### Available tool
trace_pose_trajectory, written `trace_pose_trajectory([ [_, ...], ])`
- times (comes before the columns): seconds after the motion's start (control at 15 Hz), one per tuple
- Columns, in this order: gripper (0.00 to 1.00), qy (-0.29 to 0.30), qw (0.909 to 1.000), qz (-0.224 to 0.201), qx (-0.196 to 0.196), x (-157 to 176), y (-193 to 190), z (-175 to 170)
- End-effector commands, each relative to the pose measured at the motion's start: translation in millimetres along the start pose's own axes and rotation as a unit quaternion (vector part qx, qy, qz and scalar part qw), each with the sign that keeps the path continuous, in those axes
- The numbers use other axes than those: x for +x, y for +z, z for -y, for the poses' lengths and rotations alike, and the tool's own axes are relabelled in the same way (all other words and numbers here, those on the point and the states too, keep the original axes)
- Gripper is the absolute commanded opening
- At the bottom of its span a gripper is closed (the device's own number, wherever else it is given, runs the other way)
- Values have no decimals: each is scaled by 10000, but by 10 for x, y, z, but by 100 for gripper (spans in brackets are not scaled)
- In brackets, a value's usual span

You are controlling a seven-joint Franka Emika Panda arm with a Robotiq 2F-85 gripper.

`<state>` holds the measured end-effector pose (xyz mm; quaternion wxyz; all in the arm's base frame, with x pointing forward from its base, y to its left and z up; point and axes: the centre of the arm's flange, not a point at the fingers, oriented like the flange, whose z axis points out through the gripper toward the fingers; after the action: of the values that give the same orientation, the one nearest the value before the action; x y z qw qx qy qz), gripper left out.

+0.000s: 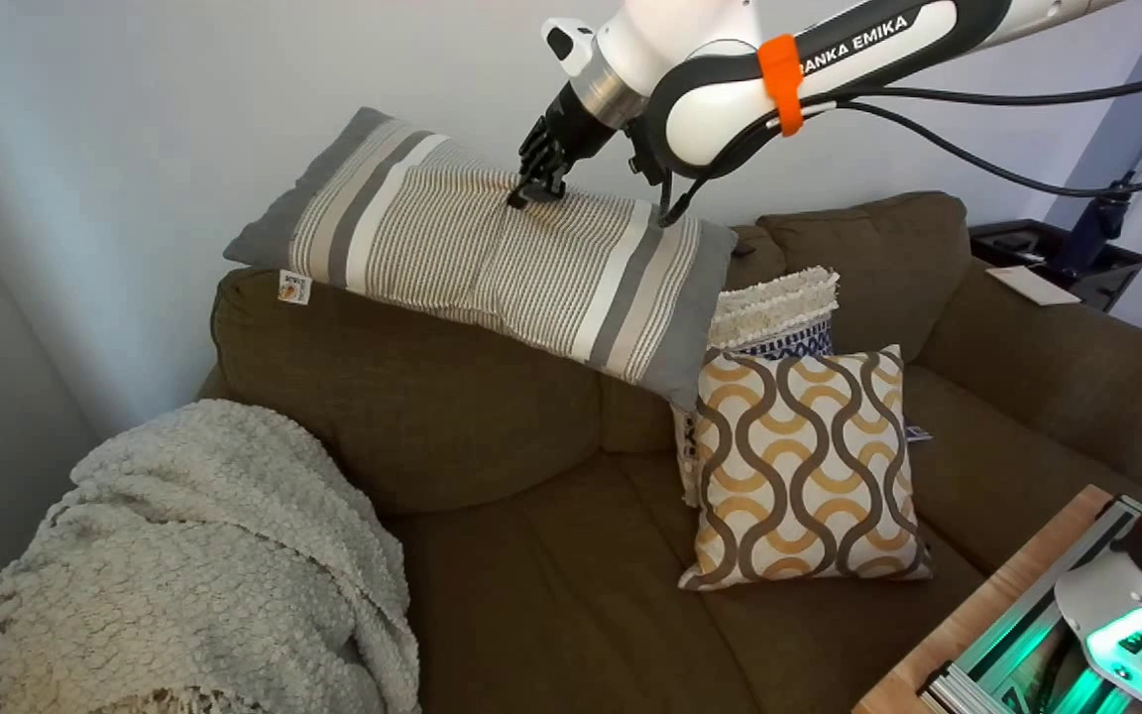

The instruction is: Put the big pillow on top of the small two pillows

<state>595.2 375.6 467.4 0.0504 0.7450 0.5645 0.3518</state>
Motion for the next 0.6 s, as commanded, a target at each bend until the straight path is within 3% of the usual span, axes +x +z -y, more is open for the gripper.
trace_pose_trajectory([
  [0.0, 2, -165, 9998, 89, -3, -27, -42, -25],
  [0.33, 2, -762, 9949, 301, 593, -122, -607, -149],
  [0.53, 2, -969, 9931, 352, 565, -163, -1023, -263],
])
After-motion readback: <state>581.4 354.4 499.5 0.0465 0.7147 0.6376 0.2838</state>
